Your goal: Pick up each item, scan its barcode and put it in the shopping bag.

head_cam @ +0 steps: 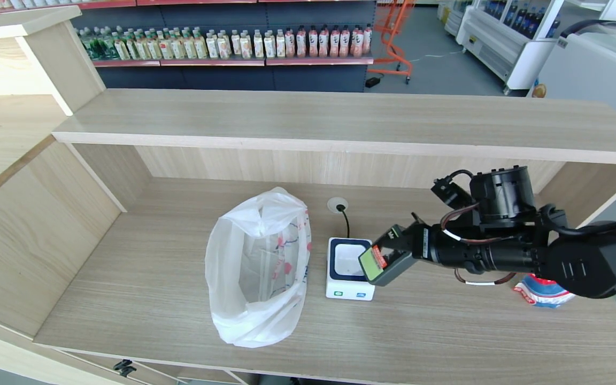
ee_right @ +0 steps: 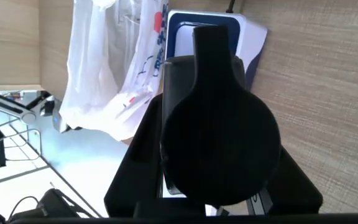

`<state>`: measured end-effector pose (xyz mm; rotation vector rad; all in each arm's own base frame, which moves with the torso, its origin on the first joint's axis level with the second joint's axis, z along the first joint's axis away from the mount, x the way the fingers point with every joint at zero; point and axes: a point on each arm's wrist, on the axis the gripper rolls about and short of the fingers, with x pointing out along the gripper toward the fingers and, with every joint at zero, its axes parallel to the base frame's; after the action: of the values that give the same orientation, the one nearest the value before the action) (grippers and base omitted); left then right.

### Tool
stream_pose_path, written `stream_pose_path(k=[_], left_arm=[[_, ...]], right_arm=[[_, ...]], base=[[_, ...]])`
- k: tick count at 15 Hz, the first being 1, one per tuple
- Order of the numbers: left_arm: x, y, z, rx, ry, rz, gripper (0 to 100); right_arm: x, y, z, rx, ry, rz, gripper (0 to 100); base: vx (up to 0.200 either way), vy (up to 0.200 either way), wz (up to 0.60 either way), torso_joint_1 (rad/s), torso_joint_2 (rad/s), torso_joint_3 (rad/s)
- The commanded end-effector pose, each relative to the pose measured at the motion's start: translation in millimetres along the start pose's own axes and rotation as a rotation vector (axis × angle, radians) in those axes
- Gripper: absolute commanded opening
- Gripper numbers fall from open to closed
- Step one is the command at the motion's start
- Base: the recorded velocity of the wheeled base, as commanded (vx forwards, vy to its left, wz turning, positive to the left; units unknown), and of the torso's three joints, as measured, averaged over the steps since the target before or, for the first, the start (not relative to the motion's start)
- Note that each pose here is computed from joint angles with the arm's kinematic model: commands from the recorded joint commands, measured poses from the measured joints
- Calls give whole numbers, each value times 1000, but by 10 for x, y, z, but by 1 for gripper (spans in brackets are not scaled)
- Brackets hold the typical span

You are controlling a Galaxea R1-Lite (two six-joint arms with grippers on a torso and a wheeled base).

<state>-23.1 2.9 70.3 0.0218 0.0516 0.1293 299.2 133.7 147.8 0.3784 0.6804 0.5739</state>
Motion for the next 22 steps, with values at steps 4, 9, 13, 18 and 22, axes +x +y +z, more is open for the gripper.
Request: stream_pose_path(k=[4, 9, 13, 18, 22], left_arm=[[0, 0, 0, 0, 0, 1, 100], [1, 0, 0, 0, 2, 1, 100], [0, 0, 0, 0, 0, 1, 100], [0, 0, 0, 0, 0, 1, 100], [0, 0, 0, 0, 0, 2, 100]], right_arm=[[350, -11, 3, -18, -8, 30, 0], [483, -9, -58, -28, 5, 37, 0], [537, 50, -100, -41, 9, 52, 0], [394, 106, -42, -48, -39, 29, 0], [-358, 444, 255, -198, -233, 92, 0]], base=[[0, 0, 0, 0, 0, 0], [0, 0, 0, 0, 0, 0], [0, 0, 0, 0, 0, 0], [0, 0, 0, 0, 0, 0], [0, 0, 0, 0, 0, 0]])
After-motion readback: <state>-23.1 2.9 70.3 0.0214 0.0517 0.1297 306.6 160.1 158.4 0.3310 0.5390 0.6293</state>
